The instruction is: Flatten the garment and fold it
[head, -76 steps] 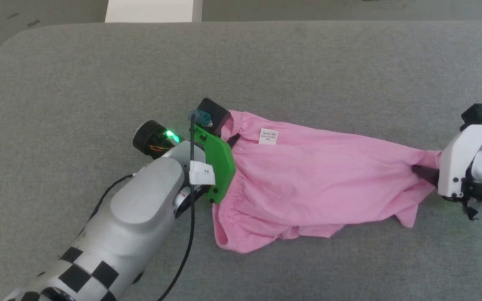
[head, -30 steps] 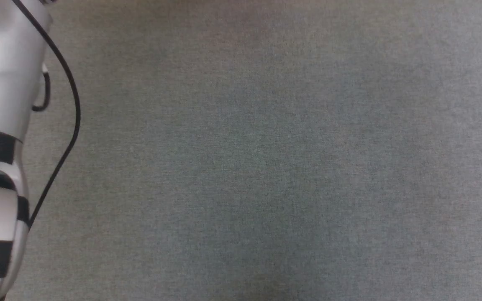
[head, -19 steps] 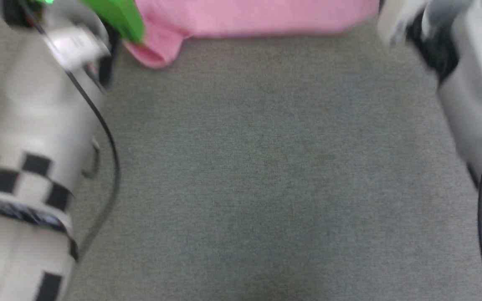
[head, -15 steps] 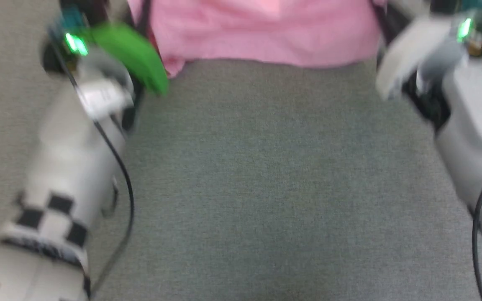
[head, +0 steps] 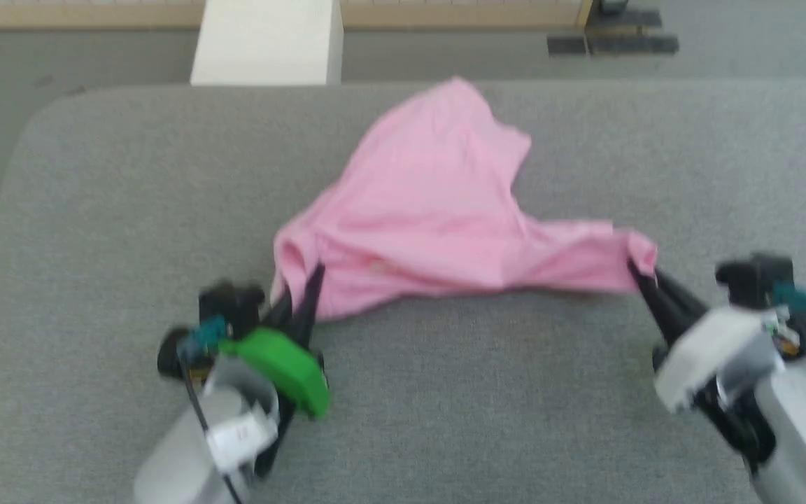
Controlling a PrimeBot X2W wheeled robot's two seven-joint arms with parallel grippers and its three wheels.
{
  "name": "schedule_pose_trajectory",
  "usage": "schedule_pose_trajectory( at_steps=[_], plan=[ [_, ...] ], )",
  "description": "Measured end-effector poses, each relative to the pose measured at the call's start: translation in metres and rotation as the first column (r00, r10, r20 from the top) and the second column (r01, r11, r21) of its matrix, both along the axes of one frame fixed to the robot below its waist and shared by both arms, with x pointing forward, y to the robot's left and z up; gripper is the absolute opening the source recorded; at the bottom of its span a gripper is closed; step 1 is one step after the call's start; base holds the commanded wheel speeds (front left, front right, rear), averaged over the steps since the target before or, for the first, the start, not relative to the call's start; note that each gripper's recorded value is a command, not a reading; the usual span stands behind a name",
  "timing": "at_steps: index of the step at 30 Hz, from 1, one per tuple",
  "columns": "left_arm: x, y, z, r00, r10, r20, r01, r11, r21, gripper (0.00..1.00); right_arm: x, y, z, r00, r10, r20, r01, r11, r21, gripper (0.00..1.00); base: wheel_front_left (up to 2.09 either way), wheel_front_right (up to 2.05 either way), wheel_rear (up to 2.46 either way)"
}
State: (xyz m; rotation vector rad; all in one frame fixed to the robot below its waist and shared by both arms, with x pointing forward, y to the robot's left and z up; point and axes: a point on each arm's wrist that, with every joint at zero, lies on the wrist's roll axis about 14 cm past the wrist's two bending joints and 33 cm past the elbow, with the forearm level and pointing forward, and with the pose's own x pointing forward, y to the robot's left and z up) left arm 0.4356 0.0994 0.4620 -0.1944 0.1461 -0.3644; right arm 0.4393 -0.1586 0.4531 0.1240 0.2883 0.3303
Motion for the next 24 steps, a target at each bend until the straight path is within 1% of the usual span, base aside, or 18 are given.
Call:
schedule_pose_trajectory(
  at_steps=[7, 11, 17, 21, 24],
  plan=[
    [-0.059, -0.001, 0.005, 1.0, -0.004, -0.021, 0.004, 1.0, 0.003, 0.0, -0.065, -0.012, 0.002, 0.997, -0.053, -0.049, 0.054, 0.998, 0.015, 0.0, 0.0, 0.0, 0.0],
    [-0.082, 0.002, 0.006, 0.999, 0.007, -0.048, -0.007, 1.0, -0.001, 0.0, -0.096, -0.011, 0.003, 0.993, -0.082, -0.09, 0.085, 0.996, 0.028, 0.0, 0.0, 0.0, 0.0],
    [-0.116, -0.001, 0.001, 0.991, 0.005, -0.132, -0.008, 1.0, -0.028, 0.0, -0.142, -0.016, -0.002, 0.969, -0.139, -0.204, 0.147, 0.989, 0.024, 0.0, 0.0, 0.0, 0.0],
    [-0.126, 0.0, 0.003, 0.988, 0.01, -0.157, -0.017, 0.999, -0.044, 0.0, -0.156, -0.019, -0.002, 0.956, -0.156, -0.248, 0.163, 0.987, 0.007, 0.0, 0.0, 0.0, 0.0],
    [-0.127, -0.001, 0.006, 0.986, 0.013, -0.165, -0.023, 0.998, -0.057, 0.0, -0.153, -0.018, 0.002, 0.959, -0.153, -0.24, 0.157, 0.988, -0.002, 0.0, 0.0, 0.0, 0.0]
  ],
)
